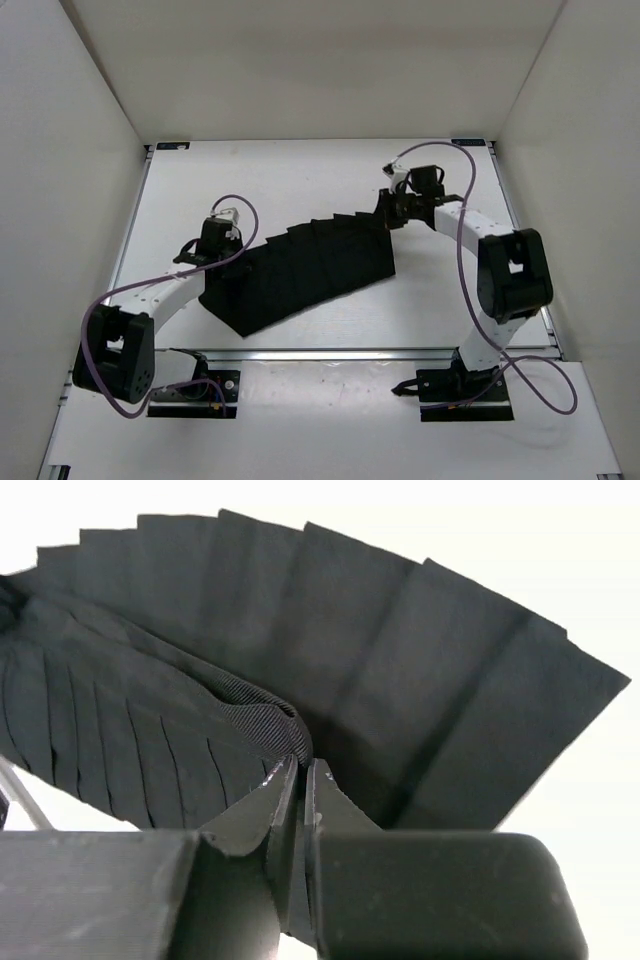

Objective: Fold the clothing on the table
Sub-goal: Fold the skirt

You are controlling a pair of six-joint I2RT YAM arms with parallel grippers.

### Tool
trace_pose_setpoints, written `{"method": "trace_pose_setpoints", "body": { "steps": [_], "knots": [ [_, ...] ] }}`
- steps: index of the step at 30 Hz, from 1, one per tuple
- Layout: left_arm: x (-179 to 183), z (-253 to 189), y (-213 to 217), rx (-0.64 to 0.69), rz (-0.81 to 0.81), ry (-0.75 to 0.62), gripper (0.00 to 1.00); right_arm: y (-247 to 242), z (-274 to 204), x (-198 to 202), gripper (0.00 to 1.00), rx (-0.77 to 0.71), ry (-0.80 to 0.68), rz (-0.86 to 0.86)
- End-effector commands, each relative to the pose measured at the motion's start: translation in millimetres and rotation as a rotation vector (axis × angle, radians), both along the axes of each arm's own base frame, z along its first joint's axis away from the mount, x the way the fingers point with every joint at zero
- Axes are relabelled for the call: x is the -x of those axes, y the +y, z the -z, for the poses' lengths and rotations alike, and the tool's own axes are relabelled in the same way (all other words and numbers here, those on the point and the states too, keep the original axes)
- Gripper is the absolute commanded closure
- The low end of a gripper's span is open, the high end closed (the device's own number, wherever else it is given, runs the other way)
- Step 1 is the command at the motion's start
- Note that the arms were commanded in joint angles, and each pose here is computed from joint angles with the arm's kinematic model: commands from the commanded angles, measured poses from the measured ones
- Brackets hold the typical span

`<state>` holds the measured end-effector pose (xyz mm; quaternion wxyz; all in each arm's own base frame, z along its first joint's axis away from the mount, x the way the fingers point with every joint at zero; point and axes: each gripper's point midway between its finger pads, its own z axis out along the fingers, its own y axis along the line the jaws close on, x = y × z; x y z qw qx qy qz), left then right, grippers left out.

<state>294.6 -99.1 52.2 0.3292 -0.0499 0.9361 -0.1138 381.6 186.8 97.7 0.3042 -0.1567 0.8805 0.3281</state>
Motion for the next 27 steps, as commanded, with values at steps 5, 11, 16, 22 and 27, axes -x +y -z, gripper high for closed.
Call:
{"method": "trace_pose_setpoints", "body": {
  "steps": [5, 11, 16, 22, 27],
  "knots": [
    [1, -14, 42, -0.017, -0.206, -0.064, 1.0, 26, -6, -60, 1.0, -0.007, -0.117, -0.06],
    [30, 9, 38, 0.036, -0.253, 0.007, 1.0, 56, -5, -121, 1.0, -0.046, -0.136, -0.098],
    [41, 27, 52, 0.036, -0.333, 0.045, 1.0, 82, 5, -158, 0.99, 0.008, -0.156, -0.143],
    [43, 34, 59, 0.026, -0.354, 0.109, 0.75, 97, 5, -163, 0.38, -0.054, -0.156, -0.156],
    [44, 13, 46, 0.071, -0.33, 0.021, 0.01, 86, 9, -155, 0.26, 0.045, -0.16, -0.153]
  ]
}}
